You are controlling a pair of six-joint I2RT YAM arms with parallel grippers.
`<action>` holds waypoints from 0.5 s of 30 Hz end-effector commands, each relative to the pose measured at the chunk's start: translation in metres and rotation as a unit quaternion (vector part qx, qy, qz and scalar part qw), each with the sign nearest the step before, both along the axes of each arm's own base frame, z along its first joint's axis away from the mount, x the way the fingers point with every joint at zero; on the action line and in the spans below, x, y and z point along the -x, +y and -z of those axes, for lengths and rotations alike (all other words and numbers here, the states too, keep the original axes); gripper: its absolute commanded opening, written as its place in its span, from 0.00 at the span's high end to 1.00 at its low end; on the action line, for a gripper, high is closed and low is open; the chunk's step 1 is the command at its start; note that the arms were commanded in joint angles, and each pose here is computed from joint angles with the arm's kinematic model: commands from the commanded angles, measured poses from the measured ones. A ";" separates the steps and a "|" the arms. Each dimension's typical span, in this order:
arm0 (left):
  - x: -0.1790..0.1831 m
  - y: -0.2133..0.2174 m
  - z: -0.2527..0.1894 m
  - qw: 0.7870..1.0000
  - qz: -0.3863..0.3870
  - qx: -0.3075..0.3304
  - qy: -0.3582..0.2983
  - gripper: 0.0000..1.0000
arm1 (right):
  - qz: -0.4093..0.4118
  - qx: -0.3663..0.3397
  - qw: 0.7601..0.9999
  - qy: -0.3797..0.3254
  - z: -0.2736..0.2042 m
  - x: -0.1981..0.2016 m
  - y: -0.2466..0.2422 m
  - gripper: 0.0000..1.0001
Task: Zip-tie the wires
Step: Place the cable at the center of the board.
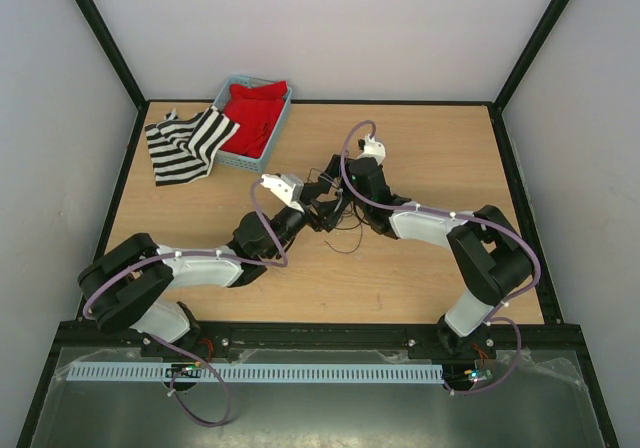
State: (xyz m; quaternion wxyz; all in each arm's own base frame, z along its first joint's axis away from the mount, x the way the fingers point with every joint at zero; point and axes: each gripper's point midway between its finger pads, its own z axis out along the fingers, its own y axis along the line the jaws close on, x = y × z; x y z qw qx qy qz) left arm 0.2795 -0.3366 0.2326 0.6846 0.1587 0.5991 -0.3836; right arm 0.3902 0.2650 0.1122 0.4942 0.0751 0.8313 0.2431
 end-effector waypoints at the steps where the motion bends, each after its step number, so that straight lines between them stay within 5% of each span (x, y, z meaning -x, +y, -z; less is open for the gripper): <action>1: -0.004 -0.002 -0.031 0.999 0.000 0.038 -0.032 0.36 | 0.000 -0.015 1.000 -0.009 -0.012 -0.007 0.007 0.01; 15: -0.002 -0.011 -0.035 0.998 0.021 0.035 -0.050 0.81 | -0.008 -0.013 1.000 -0.017 -0.015 -0.004 0.007 0.01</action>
